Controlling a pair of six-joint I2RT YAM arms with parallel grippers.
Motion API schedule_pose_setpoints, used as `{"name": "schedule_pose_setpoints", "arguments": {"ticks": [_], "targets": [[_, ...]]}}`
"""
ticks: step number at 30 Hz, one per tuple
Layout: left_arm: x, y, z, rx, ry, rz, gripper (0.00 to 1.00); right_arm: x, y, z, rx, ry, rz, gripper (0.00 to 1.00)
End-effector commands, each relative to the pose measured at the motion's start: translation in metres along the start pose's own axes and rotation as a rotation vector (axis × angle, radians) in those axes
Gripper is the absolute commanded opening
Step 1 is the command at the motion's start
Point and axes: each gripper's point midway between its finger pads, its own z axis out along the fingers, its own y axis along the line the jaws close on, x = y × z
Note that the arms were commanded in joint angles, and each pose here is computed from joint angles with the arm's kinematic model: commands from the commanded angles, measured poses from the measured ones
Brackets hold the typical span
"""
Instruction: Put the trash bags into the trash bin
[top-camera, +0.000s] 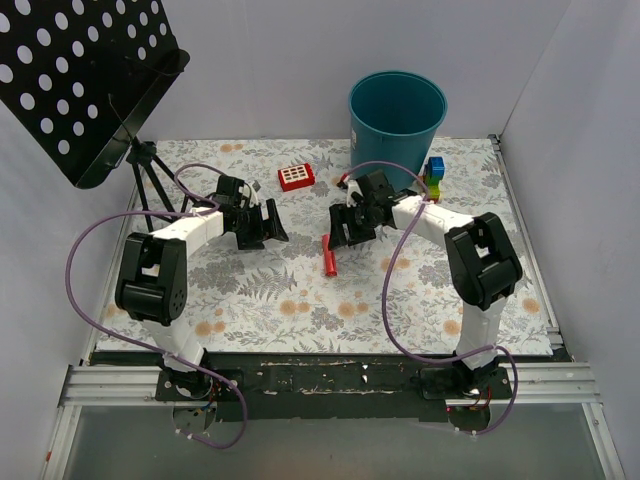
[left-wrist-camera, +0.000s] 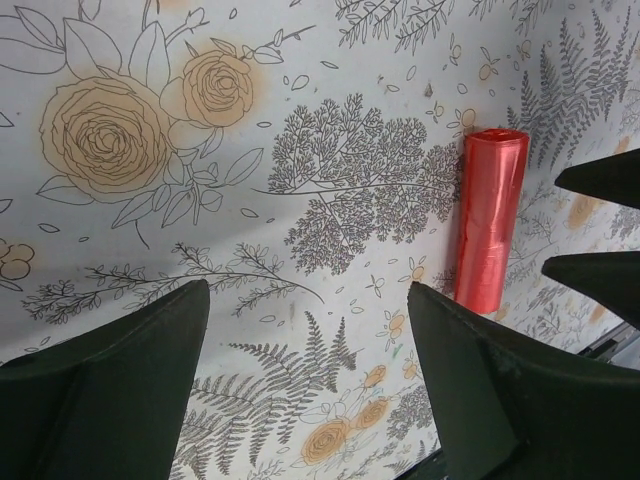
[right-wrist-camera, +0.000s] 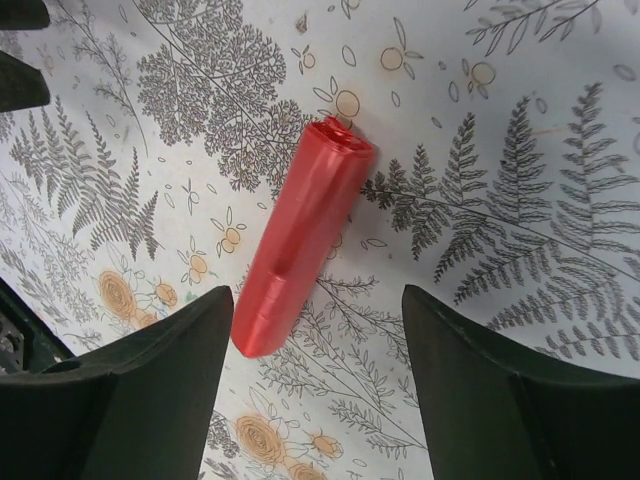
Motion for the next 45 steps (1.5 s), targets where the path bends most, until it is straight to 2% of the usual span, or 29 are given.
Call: {"name": "schedule_pose_setpoints", "arguments": {"ticks": [1, 6, 8, 10, 12, 14, 15, 21, 23, 25, 33, 34, 36, 37, 41, 45], "targets": [[-0.018, -0.012, -0.022, 0.002, -0.086, 0.052, 0.80, -0.005, 0.013, 0.011, -0.032, 0.006, -0.001, 0.74], [-0.015, -0.009, -0.030, -0.013, -0.111, 0.067, 0.81, 0.009, 0.007, 0.028, 0.005, 0.055, 0.020, 0.61], [-0.010, -0.007, -0.030, -0.015, -0.102, 0.065, 0.81, 0.013, 0.002, 0.034, 0.028, 0.068, 0.023, 0.52], [-0.006, -0.008, -0.029, 0.000, -0.092, 0.065, 0.81, 0.017, -0.007, 0.038, 0.073, 0.077, 0.026, 0.41], [-0.003, -0.013, -0.028, 0.029, -0.079, 0.066, 0.81, 0.017, -0.013, 0.036, 0.093, 0.076, 0.003, 0.24], [0.000, -0.019, -0.025, 0.075, -0.064, 0.062, 0.81, 0.012, -0.015, 0.029, 0.081, 0.053, -0.035, 0.13], [0.002, -0.023, -0.023, 0.103, -0.054, 0.061, 0.81, 0.010, -0.017, 0.025, 0.084, 0.042, -0.049, 0.02], [0.001, -0.040, -0.006, 0.230, 0.000, 0.006, 0.79, 0.013, -0.014, -0.002, 0.059, -0.003, -0.128, 0.03], [-0.005, -0.040, -0.003, 0.223, -0.001, 0.003, 0.78, 0.012, -0.010, -0.002, 0.035, -0.005, -0.142, 0.19], [-0.013, -0.040, -0.002, 0.214, -0.014, 0.021, 0.78, 0.011, -0.008, 0.002, 0.016, -0.004, -0.143, 0.28], [-0.014, -0.045, 0.003, 0.239, 0.001, 0.018, 0.77, 0.022, -0.038, 0.024, 0.104, 0.044, -0.178, 0.33], [-0.013, -0.045, 0.004, 0.243, 0.006, 0.016, 0.77, 0.024, -0.039, 0.025, 0.096, 0.053, -0.195, 0.31], [-0.012, -0.049, 0.005, 0.262, 0.010, 0.015, 0.77, 0.026, -0.033, 0.026, 0.029, 0.064, -0.238, 0.06], [-0.011, -0.052, 0.005, 0.277, 0.015, 0.013, 0.77, 0.020, -0.028, 0.020, -0.003, 0.049, -0.246, 0.01], [-0.013, -0.074, 0.002, 0.373, 0.017, 0.050, 0.76, -0.014, 0.002, -0.011, -0.148, -0.051, -0.235, 0.01], [-0.011, -0.111, -0.004, 0.506, -0.041, 0.226, 0.74, -0.032, 0.033, -0.040, -0.292, -0.113, -0.202, 0.01]]}}
